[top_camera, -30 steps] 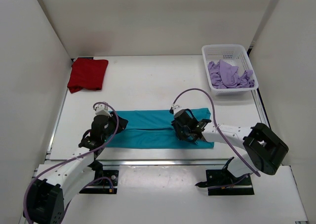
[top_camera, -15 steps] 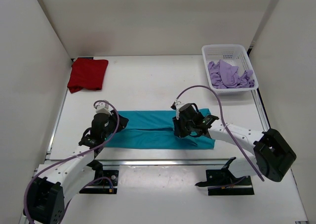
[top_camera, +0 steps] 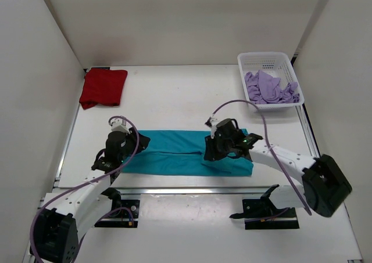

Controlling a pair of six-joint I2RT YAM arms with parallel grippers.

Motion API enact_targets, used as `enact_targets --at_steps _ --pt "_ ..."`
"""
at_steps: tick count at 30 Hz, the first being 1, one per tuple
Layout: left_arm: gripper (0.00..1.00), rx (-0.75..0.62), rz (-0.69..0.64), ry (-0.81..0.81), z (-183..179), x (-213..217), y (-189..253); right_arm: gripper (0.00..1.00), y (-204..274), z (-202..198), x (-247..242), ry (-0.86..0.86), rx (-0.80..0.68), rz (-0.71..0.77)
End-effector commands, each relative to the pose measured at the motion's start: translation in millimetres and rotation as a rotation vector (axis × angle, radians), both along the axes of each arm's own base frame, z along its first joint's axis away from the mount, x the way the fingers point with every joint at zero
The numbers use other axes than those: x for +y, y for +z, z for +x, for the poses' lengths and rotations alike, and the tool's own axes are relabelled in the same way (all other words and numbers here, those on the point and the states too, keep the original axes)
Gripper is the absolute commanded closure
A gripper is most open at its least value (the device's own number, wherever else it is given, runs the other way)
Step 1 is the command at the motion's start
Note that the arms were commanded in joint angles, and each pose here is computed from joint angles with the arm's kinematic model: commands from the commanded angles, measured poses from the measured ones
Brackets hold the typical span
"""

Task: Fold and stack the t-shirts

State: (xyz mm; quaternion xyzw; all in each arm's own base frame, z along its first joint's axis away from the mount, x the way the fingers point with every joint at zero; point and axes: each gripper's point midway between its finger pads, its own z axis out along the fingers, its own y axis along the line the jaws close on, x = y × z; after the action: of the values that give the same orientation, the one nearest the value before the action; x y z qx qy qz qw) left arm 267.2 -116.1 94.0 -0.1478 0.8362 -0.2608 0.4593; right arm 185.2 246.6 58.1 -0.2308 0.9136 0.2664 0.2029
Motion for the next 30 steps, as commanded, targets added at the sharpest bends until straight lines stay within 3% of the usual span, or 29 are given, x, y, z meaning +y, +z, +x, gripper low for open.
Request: enact_targets --at_steps 1,5,7,11,13,21,25,27,30 --pt "0.52 -0.022 0.015 -0.015 7 -3 4 0.82 47 33 -10 -0.127 -0.135 0.146" --pt "0.52 -0.002 0.002 -0.029 21 -10 2 1.00 22 61 -60 -0.382 -0.139 0.129" --pt "0.53 0.028 -0.048 -0.023 27 -10 -3 0.99 13 82 -90 -0.529 -0.179 0.111" --pt "0.53 0.082 -0.060 -0.018 37 -10 -16 0.76 12 117 -145 -0.732 -0.220 0.139" --pt "0.54 0.101 -0.080 -0.013 42 -8 -20 0.69 8 127 -168 -0.811 -0.224 0.150" --pt "0.54 0.156 -0.113 0.063 49 16 -39 0.65 1 149 -176 -0.827 -0.224 0.231" --pt "0.53 0.170 -0.141 0.091 49 22 -44 0.69 -4 150 -171 -0.820 -0.210 0.222" --pt "0.53 0.183 -0.152 0.117 51 29 -47 0.78 -5 150 -170 -0.815 -0.204 0.232" --pt "0.54 0.209 -0.203 0.142 51 36 -54 1.00 0 155 -175 -0.839 -0.219 0.254"
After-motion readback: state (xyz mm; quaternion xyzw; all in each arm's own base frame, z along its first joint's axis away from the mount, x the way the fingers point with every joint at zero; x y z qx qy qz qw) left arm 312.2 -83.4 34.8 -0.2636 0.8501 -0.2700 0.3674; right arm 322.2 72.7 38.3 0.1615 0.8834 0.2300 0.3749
